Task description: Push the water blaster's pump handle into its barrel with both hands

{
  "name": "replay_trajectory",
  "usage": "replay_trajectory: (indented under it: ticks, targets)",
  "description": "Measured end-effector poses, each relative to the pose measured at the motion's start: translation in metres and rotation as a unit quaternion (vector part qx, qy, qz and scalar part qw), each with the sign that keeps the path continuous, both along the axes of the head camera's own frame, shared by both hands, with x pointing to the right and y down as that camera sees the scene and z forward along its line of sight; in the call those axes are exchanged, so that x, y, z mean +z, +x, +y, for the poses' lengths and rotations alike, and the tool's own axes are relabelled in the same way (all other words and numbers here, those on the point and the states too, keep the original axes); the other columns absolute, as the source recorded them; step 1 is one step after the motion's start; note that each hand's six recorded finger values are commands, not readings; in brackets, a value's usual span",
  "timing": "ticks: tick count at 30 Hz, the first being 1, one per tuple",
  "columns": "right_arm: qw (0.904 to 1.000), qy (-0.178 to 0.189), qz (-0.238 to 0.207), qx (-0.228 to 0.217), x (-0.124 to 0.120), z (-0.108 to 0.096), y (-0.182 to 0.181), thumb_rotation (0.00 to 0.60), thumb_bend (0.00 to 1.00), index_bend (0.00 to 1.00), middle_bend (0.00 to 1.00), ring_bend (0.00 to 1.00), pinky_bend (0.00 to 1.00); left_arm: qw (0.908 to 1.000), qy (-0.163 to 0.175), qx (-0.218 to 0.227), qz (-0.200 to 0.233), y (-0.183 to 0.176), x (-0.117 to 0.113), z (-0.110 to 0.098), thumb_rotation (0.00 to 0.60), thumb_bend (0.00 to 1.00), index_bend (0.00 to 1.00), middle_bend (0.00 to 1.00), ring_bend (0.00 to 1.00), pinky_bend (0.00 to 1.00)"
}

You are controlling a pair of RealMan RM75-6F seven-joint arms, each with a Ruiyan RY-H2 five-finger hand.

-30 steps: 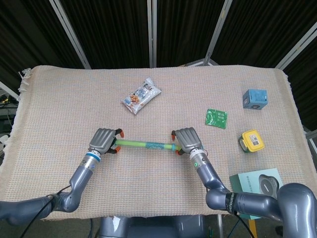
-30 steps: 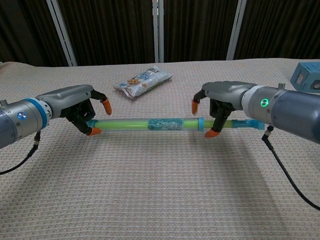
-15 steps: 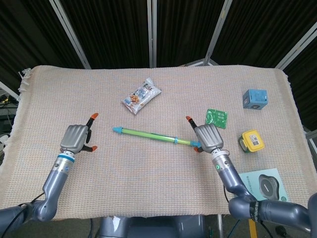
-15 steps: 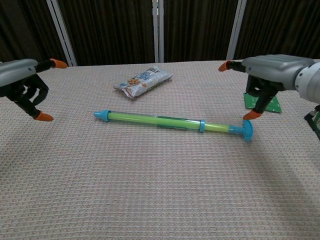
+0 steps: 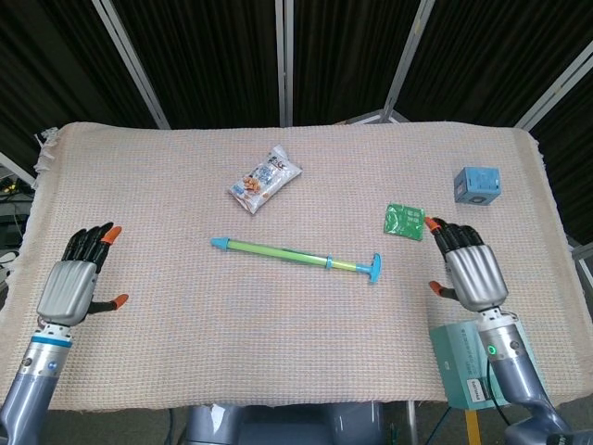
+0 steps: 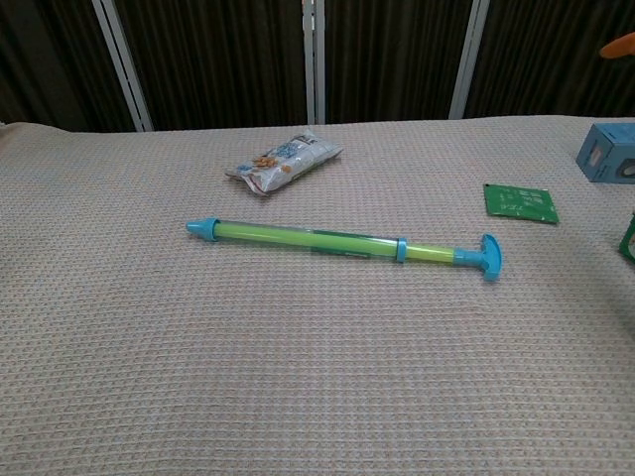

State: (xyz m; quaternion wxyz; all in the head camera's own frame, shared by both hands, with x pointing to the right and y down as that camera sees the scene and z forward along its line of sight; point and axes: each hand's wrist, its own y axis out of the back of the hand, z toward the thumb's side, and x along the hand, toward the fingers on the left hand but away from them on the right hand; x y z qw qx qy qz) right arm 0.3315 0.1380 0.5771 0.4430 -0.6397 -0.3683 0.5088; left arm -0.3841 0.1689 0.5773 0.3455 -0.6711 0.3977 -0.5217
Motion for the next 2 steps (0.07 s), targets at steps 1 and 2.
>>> replay_trajectory:
  ticks: [1,2]
  targets:
    - [1.0,0.005,0.001,0.006,-0.004,0.0055,0.0072,0.6,0.0,0.0,0.0,0.0,0.0,1.0,0.003,0.001,-0.001,-0.0018,-0.0033,0.0046,0.6,0.0,0.0,0.0,0.0,0.0]
    - [0.9999,0.007,0.002,0.012,-0.0076,0.0111,0.0145,0.6,0.0,0.0,0.0,0.0,0.0,1.0,0.007,0.002,-0.001,-0.0034,-0.0065,0.0093,0.6,0.0,0.0,0.0,0.0,0.0]
